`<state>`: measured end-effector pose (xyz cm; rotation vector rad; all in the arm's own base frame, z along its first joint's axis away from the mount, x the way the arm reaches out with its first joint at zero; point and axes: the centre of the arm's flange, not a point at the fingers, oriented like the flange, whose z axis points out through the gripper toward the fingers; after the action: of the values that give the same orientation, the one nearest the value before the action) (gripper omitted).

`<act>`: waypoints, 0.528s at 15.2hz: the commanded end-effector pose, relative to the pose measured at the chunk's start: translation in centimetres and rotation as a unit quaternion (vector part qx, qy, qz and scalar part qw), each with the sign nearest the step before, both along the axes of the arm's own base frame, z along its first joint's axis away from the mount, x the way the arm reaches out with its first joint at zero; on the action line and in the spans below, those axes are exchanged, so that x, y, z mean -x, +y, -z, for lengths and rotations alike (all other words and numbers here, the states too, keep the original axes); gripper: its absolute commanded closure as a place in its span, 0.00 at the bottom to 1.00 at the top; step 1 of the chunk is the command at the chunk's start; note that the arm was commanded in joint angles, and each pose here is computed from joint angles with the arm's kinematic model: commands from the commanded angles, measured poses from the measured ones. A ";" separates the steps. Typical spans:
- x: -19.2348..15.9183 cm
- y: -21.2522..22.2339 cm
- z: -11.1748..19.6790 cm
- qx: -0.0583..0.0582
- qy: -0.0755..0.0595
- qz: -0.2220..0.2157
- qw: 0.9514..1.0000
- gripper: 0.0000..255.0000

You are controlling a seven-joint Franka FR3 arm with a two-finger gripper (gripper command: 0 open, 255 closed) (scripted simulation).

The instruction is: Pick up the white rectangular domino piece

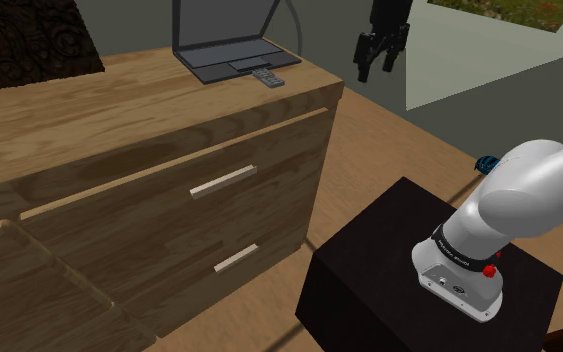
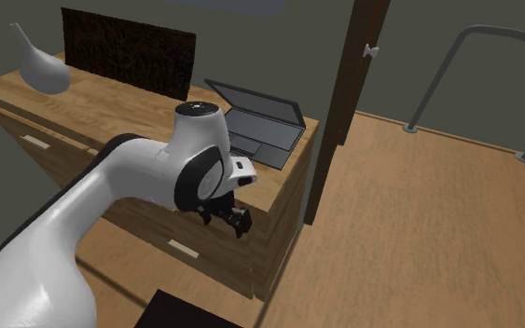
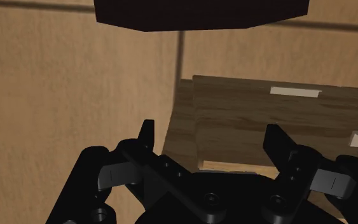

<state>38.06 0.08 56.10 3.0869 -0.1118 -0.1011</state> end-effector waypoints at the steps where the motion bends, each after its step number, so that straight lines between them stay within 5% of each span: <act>1: -2.5 0.9 0.3 -0.003 -0.003 0.001 1.000 0.00; 8: -10.5 4.6 1.4 -0.012 -0.014 0.005 1.000 0.00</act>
<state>47.41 4.09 54.71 3.1090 -0.1263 -0.0646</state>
